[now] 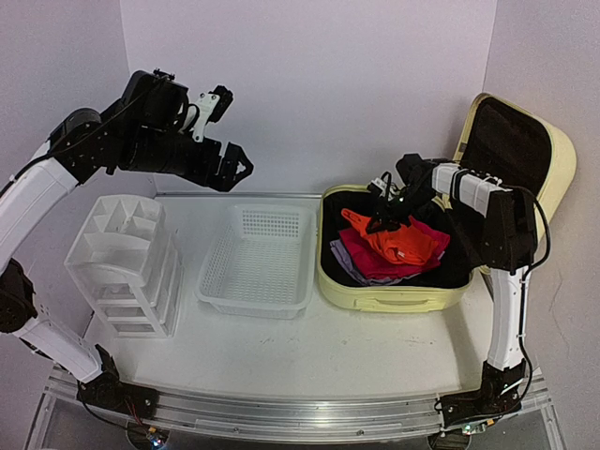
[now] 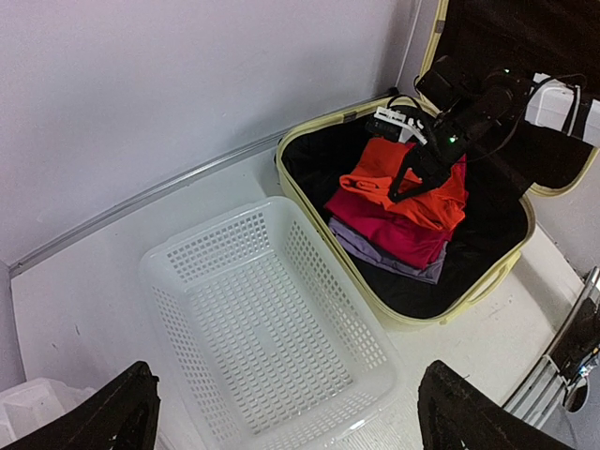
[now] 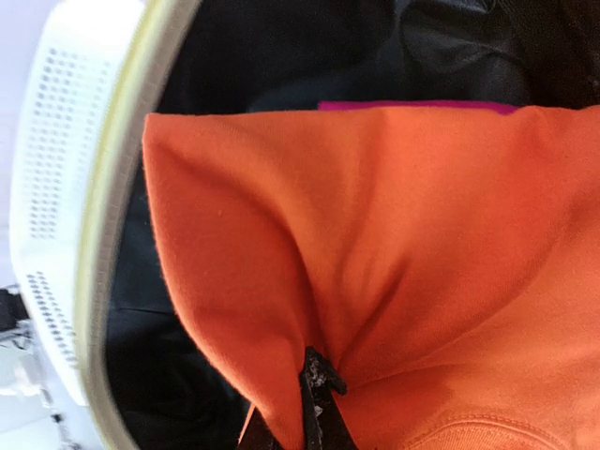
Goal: Open, take out, and arrange the luggage
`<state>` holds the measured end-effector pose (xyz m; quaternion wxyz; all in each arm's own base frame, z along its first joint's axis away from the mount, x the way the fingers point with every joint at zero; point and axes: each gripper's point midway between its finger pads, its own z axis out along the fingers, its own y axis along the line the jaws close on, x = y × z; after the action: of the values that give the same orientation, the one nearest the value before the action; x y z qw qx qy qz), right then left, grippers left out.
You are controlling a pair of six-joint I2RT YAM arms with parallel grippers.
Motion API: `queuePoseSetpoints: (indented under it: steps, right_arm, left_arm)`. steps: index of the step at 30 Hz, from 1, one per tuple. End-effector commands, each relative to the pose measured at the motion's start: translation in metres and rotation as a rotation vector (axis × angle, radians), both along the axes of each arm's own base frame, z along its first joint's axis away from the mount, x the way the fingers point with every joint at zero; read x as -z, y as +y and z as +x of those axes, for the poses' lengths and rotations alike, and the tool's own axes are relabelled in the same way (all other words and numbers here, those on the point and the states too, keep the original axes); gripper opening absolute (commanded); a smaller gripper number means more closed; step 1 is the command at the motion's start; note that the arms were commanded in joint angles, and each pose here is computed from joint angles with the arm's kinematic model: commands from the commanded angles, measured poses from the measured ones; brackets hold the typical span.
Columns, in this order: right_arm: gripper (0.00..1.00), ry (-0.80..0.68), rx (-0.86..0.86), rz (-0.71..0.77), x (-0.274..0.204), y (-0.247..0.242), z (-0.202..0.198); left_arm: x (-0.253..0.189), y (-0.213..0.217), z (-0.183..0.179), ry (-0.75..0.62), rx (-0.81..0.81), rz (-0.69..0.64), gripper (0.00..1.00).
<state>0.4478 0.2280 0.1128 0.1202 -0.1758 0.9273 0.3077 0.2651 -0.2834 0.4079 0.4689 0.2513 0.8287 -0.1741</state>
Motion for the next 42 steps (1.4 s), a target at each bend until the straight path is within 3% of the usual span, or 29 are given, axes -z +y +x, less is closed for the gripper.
queuePoseSetpoints:
  steps: [1,10,16,21,29,42]
  right_arm:
    - [0.00,0.004,0.065,0.189,-0.063,0.011,0.010]
    - [0.00,0.007,0.125,0.350,-0.134,0.013,0.007]
    - [0.00,-0.093,0.156,0.495,-0.182,0.023,0.029]
    - [0.00,-0.183,0.132,0.540,-0.191,0.040,0.059]
    - [0.00,-0.319,0.018,0.559,-0.193,0.109,0.083]
    - [0.00,-0.549,-0.398,0.385,-0.143,0.227,-0.001]
  left_arm:
    - [-0.017,0.005,-0.001,-0.032,-0.003,-0.030,0.97]
    - [-0.010,0.000,0.002,-0.016,-0.007,-0.021,0.96]
    - [-0.010,-0.003,0.002,-0.015,0.008,-0.017,0.96]
    - [-0.013,-0.001,-0.001,-0.016,0.013,-0.029,0.96]
    - [-0.012,0.011,-0.008,-0.003,-0.019,-0.055,0.96]
    - [-0.015,0.017,-0.013,0.001,-0.021,-0.074,0.96]
